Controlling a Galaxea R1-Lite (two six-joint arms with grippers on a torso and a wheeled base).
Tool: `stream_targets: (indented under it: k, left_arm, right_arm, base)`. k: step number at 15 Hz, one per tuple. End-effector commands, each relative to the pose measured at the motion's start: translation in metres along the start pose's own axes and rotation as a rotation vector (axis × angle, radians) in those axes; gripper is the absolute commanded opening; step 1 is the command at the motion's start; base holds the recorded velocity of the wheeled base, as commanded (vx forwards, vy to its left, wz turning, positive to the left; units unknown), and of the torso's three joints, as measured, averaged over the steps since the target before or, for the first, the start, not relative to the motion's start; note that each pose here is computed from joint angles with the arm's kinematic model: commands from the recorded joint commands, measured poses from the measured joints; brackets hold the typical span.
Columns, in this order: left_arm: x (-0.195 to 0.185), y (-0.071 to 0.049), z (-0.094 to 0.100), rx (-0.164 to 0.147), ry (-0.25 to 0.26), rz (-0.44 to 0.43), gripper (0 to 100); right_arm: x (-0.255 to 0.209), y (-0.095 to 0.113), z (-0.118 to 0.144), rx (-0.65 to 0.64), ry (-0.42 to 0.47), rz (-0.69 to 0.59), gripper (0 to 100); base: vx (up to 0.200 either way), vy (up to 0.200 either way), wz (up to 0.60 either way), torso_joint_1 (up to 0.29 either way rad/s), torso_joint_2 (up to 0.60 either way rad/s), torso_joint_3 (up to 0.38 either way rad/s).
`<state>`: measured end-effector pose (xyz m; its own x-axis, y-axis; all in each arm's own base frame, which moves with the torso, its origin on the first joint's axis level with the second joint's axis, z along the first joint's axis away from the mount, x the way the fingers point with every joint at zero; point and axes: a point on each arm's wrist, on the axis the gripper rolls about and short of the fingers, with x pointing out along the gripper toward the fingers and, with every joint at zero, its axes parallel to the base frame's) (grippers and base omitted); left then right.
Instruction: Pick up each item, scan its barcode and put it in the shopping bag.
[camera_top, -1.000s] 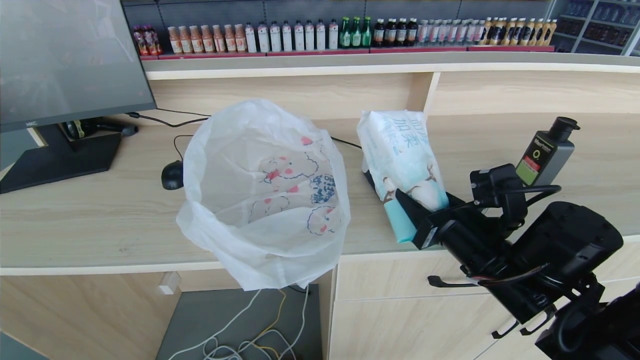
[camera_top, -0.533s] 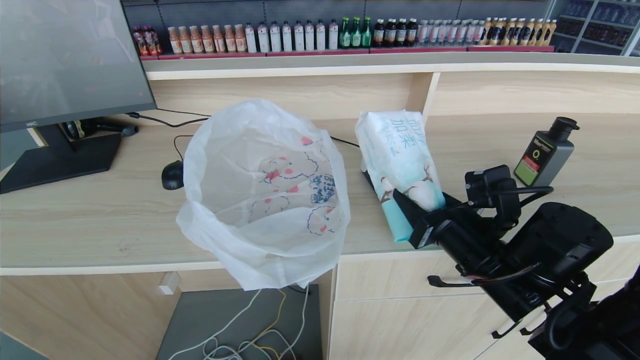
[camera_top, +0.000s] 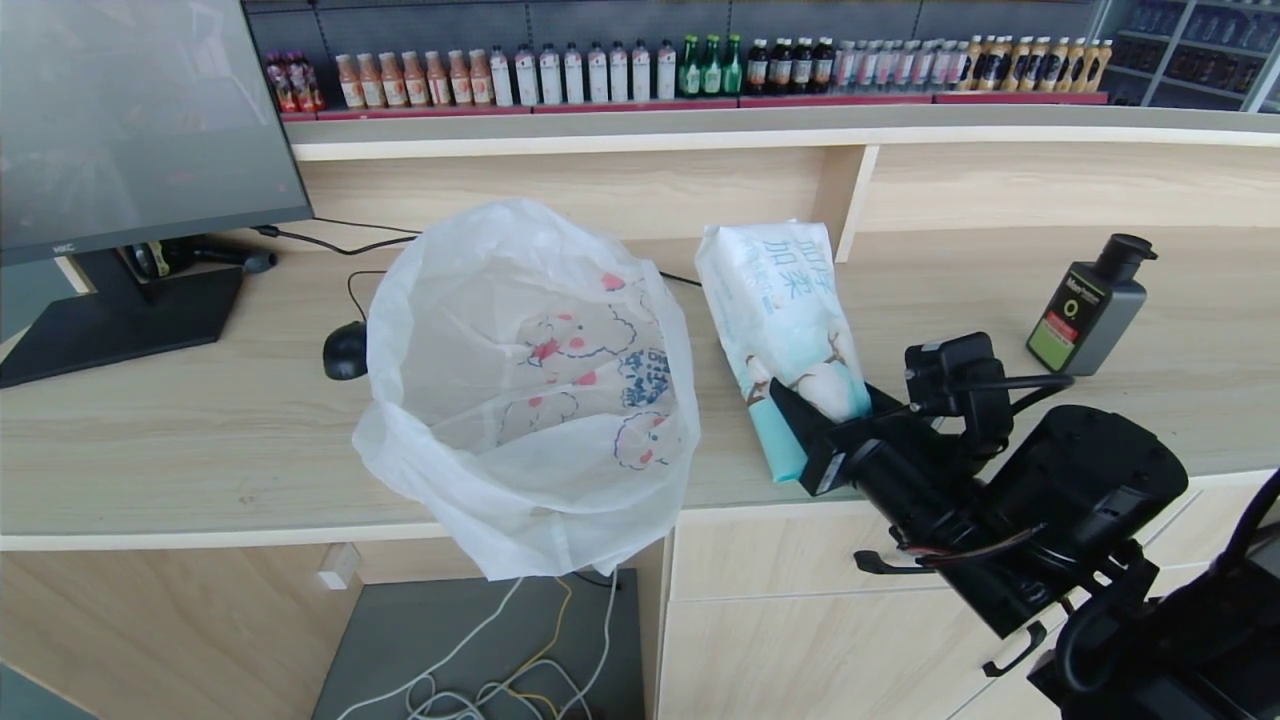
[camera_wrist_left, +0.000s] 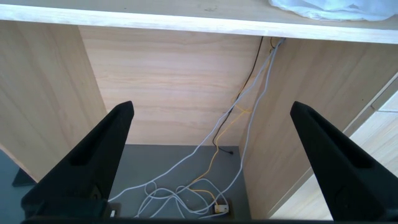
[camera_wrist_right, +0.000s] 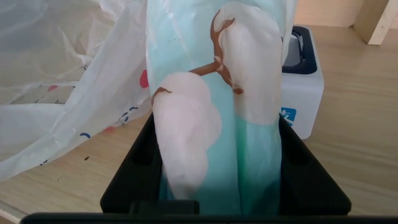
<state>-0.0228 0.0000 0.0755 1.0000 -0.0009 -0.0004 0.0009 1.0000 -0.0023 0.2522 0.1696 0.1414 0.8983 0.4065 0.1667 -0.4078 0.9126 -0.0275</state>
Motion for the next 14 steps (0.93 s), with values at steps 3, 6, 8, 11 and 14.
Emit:
stream_targets:
  k: [3,6,8,11,14]
  left_arm:
    - [0.0,0.0,0.0,-0.001,0.0,0.001,100]
    - [0.0,0.0,0.0,-0.001,0.0,0.001,100]
    - [0.0,0.0,0.0,0.001,0.0,-0.001,100]
    - [0.0,0.0,0.0,-0.001,0.0,-0.001,100]
    - [0.0,0.0,0.0,0.001,0.0,-0.001,100]
  right_arm:
    - [0.0017,0.0004,-0.0045,-0.001,0.015,0.001,0]
    - [0.001,0.0003,-0.0046,0.0,0.016,0.001,0]
    - [0.0006,0.0002,-0.0043,0.0,0.016,0.001,0]
    - [-0.0006,-0.0002,-0.0024,0.001,0.012,0.001,0]
    - [-0.0016,-0.0005,-0.001,0.001,0.009,-0.002,0]
  base:
    - [0.0,0.0,0.0,0.0,0.0,0.0]
    - [0.0,0.0,0.0,0.0,0.0,0.0]
    - [0.0,0.0,0.0,0.0,0.0,0.0]
    - [0.0,0.0,0.0,0.0,0.0,0.0]
    - [0.0,0.0,0.0,0.0,0.0,0.0]
